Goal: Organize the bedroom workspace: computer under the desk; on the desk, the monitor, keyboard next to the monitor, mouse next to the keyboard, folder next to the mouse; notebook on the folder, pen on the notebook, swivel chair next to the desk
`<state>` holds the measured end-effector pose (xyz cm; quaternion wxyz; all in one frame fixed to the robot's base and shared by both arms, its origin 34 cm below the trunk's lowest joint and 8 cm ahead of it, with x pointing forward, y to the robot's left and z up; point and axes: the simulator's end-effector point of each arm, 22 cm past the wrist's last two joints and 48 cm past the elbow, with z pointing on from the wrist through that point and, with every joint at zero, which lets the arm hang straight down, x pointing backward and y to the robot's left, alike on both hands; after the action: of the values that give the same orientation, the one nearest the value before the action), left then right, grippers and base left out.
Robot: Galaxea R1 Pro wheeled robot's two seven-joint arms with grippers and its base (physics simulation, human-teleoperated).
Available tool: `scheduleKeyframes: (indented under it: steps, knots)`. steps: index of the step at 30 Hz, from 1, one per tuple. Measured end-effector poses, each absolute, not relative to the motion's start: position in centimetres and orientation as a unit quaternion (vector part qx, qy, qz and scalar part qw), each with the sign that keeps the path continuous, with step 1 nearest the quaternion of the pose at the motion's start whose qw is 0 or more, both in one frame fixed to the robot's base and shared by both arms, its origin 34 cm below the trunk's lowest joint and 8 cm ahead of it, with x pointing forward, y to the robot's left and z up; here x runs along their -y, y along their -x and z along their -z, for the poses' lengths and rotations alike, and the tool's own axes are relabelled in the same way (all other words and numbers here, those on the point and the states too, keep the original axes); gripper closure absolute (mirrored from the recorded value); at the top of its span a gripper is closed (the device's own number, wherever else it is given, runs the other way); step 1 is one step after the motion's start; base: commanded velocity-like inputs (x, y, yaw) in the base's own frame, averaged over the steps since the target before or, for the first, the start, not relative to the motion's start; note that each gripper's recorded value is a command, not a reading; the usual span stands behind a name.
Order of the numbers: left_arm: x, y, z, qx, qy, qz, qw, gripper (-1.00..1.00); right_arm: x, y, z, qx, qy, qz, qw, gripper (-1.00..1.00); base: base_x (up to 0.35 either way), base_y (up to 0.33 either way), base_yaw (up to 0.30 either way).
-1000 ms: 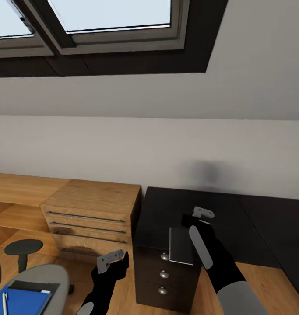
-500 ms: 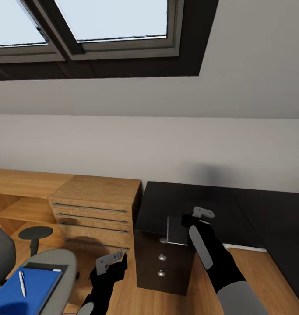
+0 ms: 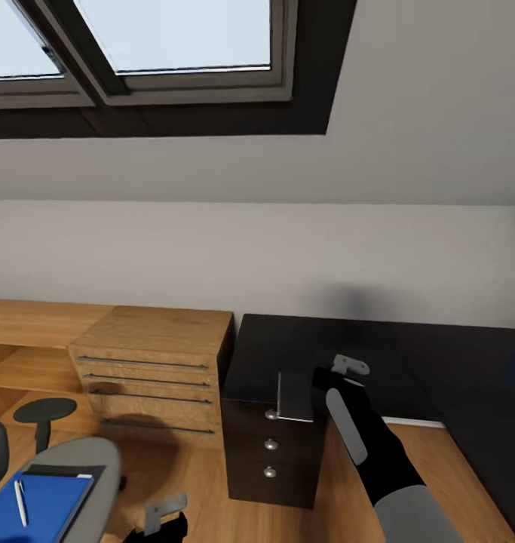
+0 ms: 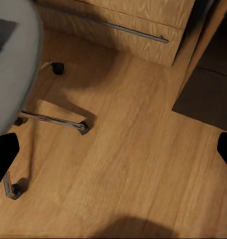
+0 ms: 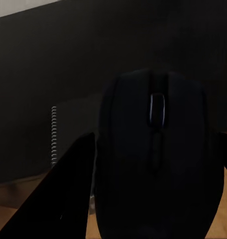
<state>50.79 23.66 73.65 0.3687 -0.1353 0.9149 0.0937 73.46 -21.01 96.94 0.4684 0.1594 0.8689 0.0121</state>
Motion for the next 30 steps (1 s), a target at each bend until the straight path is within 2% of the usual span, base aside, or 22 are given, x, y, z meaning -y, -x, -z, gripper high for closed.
scheduleKeyframes:
  steps: [14,30]
  knots:
    - [-22.4,-50.0,-70.7,-0.919,0.132,-0.073,0.364,-1.0,20.6,-73.3,-98.0,-0.864,-0.161,-0.019,0.478,1.0,0.0,0.0,-0.219]
    - [-22.3,-49.1,-69.7,-0.922,0.131,-0.086,0.354,-1.0,20.5,-73.2,-98.6,-0.862,-0.159,-0.02,0.481,1.0,0.0,0.0,-0.269]
